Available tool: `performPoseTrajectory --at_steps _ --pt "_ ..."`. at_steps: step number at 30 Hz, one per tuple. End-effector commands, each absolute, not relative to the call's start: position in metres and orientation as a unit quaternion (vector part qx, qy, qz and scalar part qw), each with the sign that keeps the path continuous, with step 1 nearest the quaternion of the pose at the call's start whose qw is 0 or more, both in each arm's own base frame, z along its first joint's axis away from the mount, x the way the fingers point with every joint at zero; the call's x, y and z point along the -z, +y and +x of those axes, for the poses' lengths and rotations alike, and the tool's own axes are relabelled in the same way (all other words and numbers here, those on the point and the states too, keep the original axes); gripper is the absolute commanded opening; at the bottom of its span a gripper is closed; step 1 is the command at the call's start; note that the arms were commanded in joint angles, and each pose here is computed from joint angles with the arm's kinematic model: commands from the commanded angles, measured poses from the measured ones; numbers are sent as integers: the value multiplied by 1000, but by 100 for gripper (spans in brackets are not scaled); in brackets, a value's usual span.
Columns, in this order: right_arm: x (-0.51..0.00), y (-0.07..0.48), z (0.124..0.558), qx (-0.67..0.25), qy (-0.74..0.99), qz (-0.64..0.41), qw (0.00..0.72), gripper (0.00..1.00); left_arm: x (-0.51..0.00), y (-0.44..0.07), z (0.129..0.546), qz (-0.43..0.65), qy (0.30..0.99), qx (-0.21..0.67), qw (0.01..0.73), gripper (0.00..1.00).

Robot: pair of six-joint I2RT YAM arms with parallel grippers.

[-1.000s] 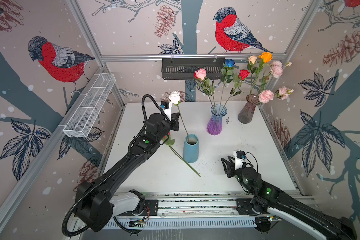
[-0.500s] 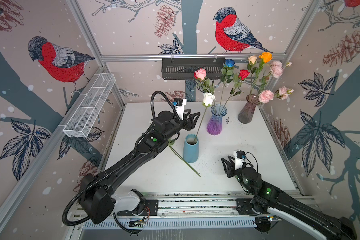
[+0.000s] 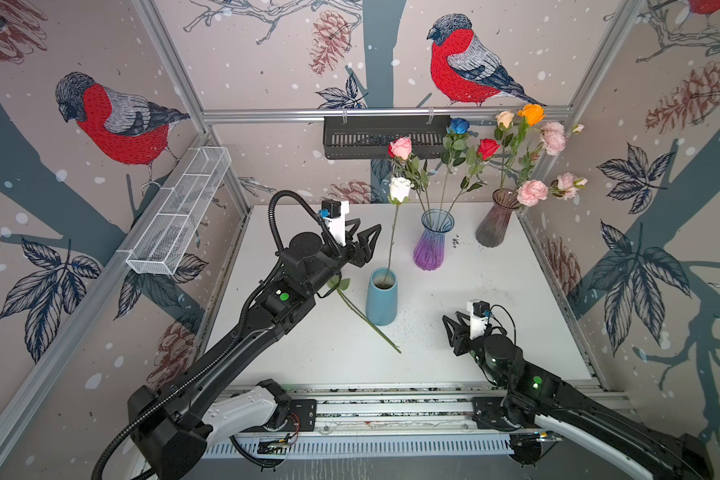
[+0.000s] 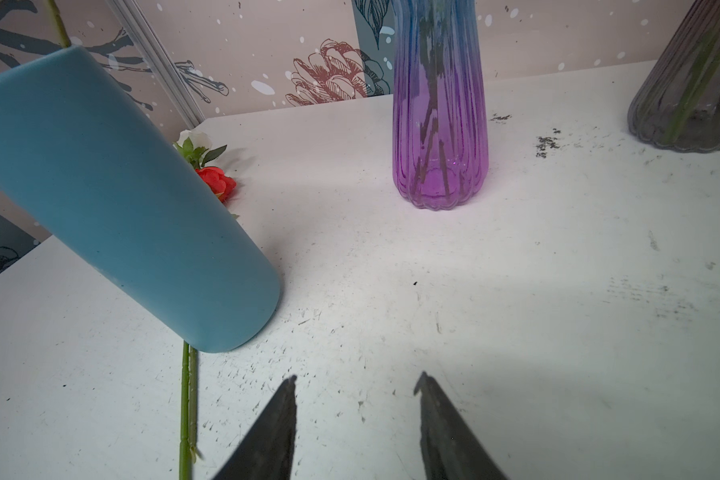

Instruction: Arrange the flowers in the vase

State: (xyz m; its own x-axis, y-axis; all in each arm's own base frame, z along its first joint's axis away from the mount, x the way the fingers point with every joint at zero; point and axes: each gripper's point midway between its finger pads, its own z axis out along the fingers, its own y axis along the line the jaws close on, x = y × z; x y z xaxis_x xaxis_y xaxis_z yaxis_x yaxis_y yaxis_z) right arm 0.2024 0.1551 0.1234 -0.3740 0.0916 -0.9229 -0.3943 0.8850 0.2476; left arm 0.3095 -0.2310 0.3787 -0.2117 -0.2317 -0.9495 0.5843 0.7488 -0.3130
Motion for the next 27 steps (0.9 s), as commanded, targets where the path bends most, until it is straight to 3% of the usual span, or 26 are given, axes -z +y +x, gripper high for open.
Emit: performPoseTrajectory --at_steps 1,10,16,22,27 --pt "-128 156 204 -225 792 -91 560 48 -341 -211 308 94 736 331 584 64" --pt "-121 178 196 -229 800 -147 535 45 -286 -173 284 28 746 356 563 63" --pt "-112 190 194 -210 809 -177 520 47 -219 -159 284 -68 773 367 513 61" --pt "-109 190 196 -196 814 -174 518 47 -175 -153 292 -147 781 407 451 57" --pt "-111 186 197 -193 813 -165 525 47 -142 -152 302 -189 800 397 408 48"
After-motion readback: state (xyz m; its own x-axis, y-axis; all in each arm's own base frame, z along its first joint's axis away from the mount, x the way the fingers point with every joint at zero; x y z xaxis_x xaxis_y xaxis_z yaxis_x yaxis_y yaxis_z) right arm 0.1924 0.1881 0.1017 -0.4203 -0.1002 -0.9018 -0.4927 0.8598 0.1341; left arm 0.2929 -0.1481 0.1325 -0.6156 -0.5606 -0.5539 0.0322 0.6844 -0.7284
